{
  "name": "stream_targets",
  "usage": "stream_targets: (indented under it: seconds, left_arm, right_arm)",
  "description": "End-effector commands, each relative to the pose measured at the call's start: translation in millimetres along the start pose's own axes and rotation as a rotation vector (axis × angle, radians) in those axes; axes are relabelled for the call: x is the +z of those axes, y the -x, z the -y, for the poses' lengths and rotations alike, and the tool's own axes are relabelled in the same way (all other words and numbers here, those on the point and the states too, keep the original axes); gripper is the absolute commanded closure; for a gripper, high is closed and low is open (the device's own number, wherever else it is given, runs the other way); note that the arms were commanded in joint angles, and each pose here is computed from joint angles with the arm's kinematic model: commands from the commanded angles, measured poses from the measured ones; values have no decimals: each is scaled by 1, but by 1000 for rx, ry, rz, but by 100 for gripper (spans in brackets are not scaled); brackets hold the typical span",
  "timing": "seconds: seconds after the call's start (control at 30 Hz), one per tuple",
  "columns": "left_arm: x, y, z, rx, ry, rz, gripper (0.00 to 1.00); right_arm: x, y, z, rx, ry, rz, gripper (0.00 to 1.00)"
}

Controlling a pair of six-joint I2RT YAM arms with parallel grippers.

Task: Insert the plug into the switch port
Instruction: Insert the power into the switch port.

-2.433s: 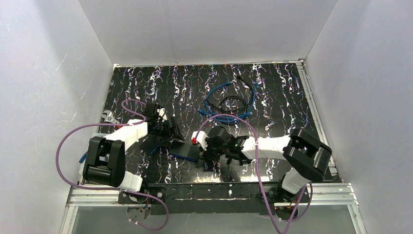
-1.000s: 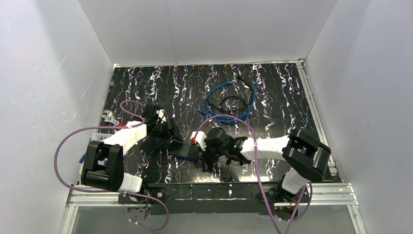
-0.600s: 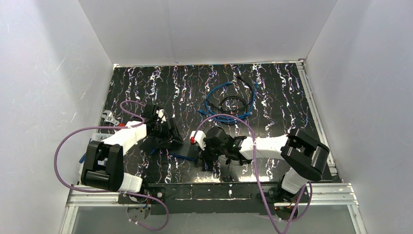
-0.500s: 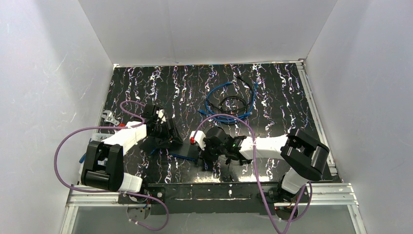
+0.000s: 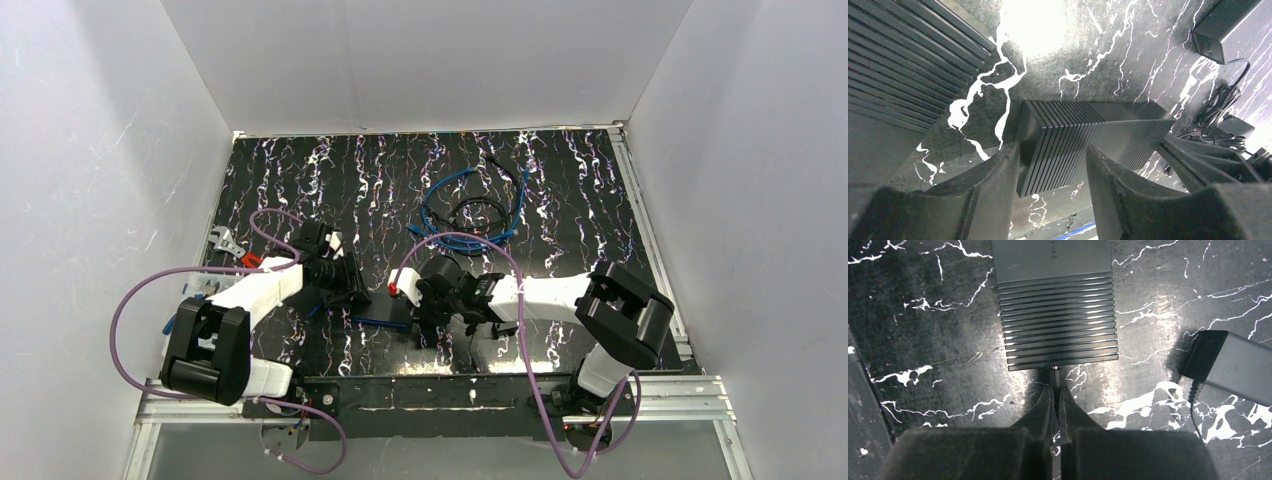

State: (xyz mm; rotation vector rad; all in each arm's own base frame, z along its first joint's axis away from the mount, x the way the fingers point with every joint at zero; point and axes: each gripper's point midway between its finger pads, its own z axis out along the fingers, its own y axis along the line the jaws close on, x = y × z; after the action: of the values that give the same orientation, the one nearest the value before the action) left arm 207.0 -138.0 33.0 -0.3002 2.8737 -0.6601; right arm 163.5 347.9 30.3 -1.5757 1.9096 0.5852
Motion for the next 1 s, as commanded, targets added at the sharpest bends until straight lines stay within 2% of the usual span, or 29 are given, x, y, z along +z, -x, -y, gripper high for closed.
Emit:
stream_targets:
  seconds: [0.0,0.73,0.97]
  left_arm:
    - [-7,-28,28,20,-123,-94,54]
    - [-6,-48,39,96,-133,-111,60]
    - [-13,-50,42,104,-153,-96,60]
  right_arm:
    - [-2,71,16,-71,-25,204,99]
    - [-9,123,3,-275,137,409,99]
    - [-11,121,3,-282,150,394,99]
